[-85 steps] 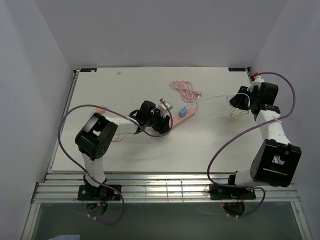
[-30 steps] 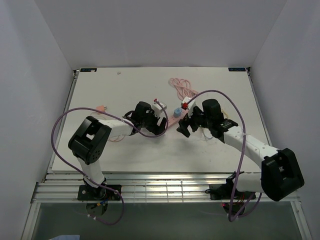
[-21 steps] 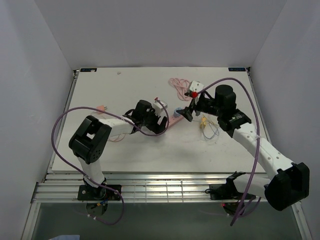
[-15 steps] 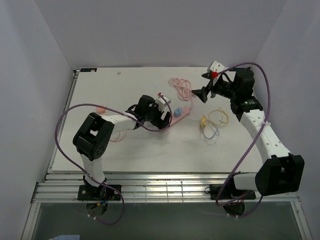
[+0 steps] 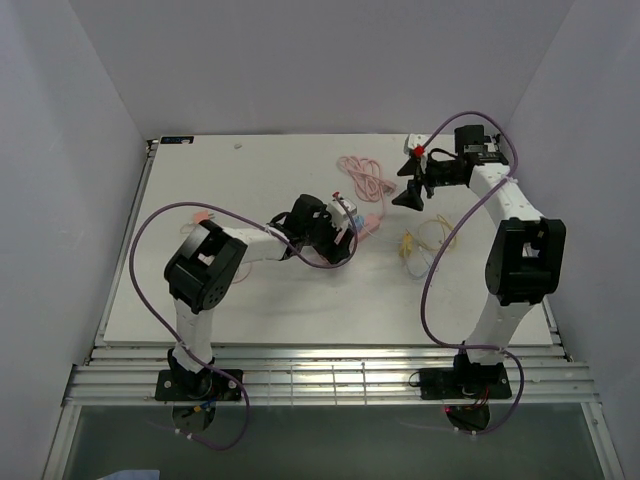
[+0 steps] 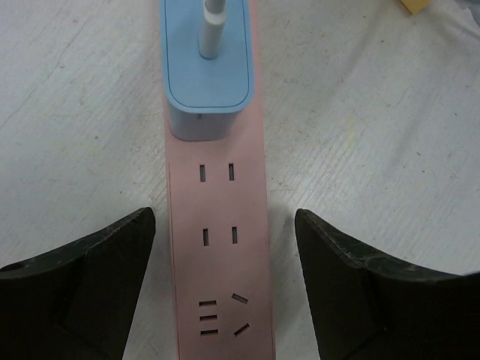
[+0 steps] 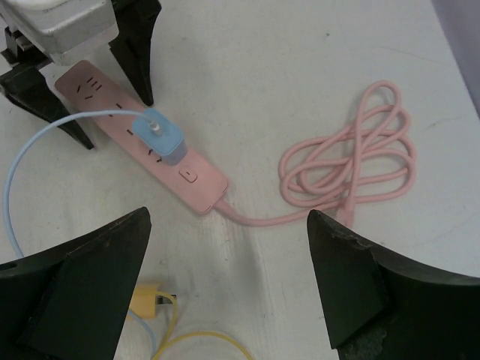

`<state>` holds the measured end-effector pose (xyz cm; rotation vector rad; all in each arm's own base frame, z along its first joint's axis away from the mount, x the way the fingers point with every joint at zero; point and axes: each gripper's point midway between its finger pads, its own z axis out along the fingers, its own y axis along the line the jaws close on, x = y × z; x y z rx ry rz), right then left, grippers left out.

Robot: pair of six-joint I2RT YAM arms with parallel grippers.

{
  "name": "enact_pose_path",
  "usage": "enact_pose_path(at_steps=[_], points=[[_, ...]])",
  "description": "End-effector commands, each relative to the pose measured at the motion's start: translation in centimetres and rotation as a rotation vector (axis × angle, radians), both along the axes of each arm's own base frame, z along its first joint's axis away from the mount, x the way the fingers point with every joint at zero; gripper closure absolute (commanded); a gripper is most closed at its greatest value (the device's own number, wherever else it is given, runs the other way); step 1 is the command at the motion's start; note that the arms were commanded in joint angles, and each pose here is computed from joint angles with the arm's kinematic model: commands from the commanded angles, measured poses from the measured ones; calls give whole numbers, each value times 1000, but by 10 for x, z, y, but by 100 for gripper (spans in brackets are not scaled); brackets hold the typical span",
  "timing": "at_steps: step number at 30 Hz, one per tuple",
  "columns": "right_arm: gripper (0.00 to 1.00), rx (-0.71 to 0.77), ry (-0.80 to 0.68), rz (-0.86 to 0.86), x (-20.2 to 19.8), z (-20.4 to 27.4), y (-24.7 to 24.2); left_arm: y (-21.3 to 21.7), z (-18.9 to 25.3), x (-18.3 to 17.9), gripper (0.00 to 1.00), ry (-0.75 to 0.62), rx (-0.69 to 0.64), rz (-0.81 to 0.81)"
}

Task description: Pull the plug off the socket

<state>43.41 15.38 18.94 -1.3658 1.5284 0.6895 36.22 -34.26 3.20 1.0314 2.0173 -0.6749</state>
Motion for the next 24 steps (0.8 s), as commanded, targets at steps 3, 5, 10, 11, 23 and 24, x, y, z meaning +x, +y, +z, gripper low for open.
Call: enact_pose_path(at_steps=[3, 5, 10, 11, 23, 24], points=[[10, -50, 12, 232, -32, -23, 20, -1, -33, -14, 24, 34, 66, -26], [10, -68, 18, 260, -34, -32, 24, -1, -36, -14, 42, 28, 70, -35], [10, -81, 48, 395, -45, -58, 40, -10, -42, -19, 77, 35, 53, -103], [10, -83, 42, 406, -46, -57, 43, -12, -42, -22, 77, 37, 46, -117], [10, -134, 80, 483, -48, -104, 74, -27, -59, -43, 100, 26, 51, -217], [10, -129, 75, 487, -47, -104, 77, -28, -59, -43, 100, 25, 49, -220]])
